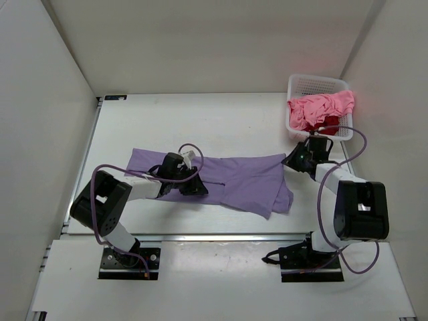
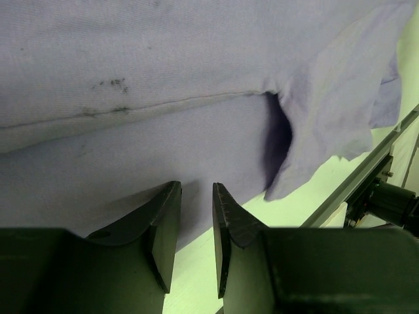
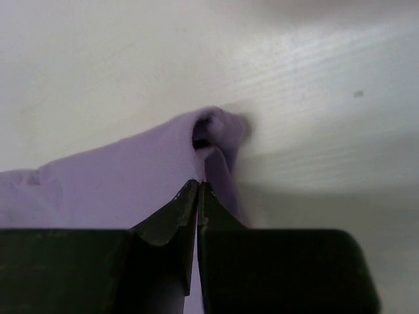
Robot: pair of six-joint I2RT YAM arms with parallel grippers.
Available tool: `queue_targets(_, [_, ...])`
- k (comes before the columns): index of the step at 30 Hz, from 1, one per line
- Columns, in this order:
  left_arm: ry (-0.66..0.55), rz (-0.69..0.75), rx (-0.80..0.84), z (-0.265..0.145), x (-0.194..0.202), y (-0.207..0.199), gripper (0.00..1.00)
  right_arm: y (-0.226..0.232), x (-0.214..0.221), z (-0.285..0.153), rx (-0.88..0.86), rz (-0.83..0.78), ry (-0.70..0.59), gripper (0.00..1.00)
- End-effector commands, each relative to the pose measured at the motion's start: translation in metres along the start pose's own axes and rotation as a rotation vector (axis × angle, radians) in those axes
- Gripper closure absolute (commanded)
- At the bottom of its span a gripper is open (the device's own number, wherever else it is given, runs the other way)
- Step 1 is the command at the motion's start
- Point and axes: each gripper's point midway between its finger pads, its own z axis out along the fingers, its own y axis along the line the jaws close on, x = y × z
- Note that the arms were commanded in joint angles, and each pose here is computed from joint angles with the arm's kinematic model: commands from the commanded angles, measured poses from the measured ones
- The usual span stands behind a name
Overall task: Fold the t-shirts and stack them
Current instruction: Fold the other side of the tshirt into a rectangle, then rotate the tshirt 90 degrees
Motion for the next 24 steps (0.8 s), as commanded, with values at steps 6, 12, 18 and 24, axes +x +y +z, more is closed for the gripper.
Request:
queue_targets(6, [-0.003,-0.013,-0.045,-0.008,0.007,0.015,0.63,0.017,-0.049,0.006,-0.015,-0.050,-0.086,1.00])
queue_targets(12, [0.004,-0.011,-0.046,-0.009,0.010,0.016,0.63,0.011,-0.045,0.023,0.002,-0.039,-0.049,0.95])
queue_targets(18, [-0.020,-0.020,-0.008,-0.018,-0.002,0.005,0.63,0.016,-0.052,0.002,0.047,-0.063,-0.083,0.75])
queue_targets(24, [-0.211,0.020,0.048,-0.051,-0.077,-0.036,0.60,0.067,-0.005,-0.017,-0.042,-0.171,-0.030,0.89])
